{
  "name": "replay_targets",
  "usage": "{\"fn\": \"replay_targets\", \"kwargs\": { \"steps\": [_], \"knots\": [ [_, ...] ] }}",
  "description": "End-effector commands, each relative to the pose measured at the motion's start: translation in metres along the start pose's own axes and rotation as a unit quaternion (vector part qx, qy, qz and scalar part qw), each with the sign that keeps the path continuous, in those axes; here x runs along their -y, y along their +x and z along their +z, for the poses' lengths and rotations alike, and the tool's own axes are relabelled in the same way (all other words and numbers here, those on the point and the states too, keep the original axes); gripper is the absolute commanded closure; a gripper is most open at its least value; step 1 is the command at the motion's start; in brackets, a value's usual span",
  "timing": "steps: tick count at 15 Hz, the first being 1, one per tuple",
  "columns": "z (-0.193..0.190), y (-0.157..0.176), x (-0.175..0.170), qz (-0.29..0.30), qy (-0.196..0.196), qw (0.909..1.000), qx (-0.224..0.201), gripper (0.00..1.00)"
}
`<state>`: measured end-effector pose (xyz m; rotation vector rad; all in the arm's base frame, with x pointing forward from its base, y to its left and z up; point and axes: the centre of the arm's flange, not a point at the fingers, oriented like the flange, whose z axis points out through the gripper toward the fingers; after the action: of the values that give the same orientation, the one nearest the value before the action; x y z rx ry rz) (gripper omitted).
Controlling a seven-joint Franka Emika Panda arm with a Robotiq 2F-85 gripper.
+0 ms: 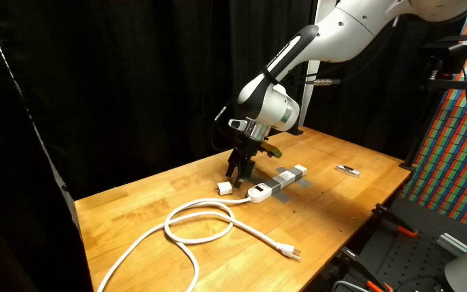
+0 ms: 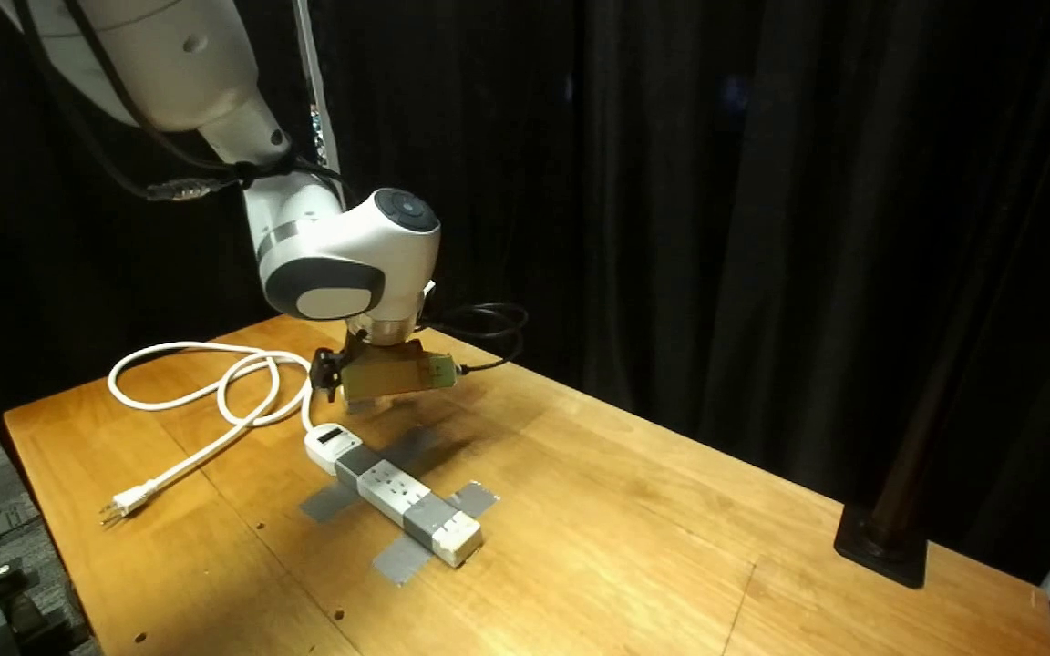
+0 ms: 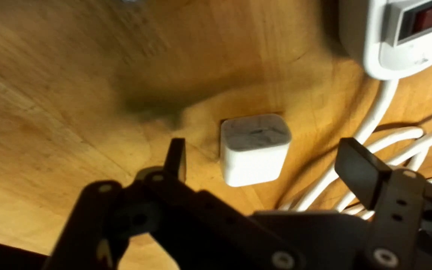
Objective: Plug the charger head into the extension cable
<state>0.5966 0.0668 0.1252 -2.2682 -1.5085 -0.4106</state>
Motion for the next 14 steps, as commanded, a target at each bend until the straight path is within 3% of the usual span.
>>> {"fn": "replay_targets", "kwargs": {
  "steps": [1,10,11,12,14],
  "knots": [
    [0.007,0.000,0.007,-0.022,-0.019,0.9990,-0.035,0.00],
    [0.017,-0.014,0.028,-0.058,0.013,0.9961,-0.065,0.00],
    [0.018,-0.015,0.029,-0.060,0.016,0.9961,-0.062,0.25],
    [0.017,-0.017,0.030,-0.063,0.017,0.9957,-0.065,0.26],
    [0.015,-0.017,0.032,-0.065,0.008,0.9948,-0.078,0.42]
  ]
}}
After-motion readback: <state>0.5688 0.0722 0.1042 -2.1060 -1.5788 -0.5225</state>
